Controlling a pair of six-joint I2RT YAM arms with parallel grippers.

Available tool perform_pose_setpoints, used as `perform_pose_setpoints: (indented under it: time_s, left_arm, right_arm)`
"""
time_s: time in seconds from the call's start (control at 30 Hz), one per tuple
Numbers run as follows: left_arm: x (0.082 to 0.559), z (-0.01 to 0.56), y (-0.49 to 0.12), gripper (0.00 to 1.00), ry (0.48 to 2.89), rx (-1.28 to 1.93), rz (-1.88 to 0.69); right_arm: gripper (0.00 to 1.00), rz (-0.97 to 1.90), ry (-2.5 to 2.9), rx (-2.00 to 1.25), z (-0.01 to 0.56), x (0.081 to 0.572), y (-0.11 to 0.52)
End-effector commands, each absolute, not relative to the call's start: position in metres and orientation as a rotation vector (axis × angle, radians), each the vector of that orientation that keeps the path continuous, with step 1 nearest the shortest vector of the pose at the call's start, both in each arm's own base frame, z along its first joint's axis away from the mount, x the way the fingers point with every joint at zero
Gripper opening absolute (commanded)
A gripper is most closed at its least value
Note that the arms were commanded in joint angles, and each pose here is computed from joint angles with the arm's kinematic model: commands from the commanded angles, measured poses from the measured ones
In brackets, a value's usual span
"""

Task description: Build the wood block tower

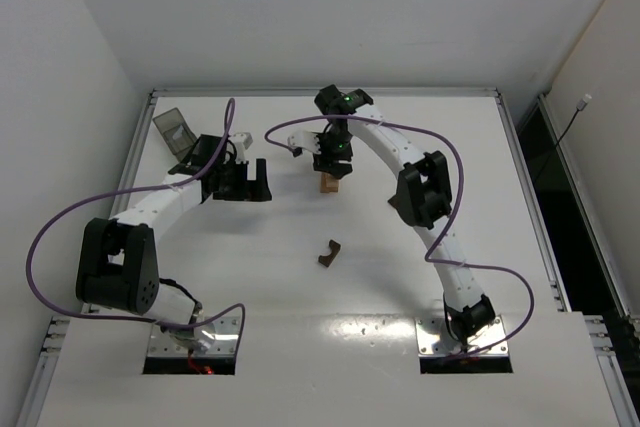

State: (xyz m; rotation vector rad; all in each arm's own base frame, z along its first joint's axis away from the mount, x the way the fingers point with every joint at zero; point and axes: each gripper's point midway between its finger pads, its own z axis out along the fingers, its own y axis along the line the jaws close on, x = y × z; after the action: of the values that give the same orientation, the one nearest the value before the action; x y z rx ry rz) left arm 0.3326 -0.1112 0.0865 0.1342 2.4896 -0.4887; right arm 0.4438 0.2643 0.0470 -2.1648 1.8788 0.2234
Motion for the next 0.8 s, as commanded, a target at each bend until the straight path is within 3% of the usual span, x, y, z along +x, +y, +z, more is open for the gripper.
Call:
perform_pose_setpoints:
  time_s: [0.0, 0.77]
  left_arm:
    - [0.339, 0.098, -0.110, 1.00, 2.435, 0.146, -0.499]
    - [0.339, 0.095, -0.110, 1.00, 2.444, 0.145, -0.499]
  right_arm:
    - [0.06, 0.212, 1.891, -2.136, 0.055, 0.448, 0.265]
    - [0.08, 0.249, 1.867, -2.121, 0.058, 0.444, 0.280]
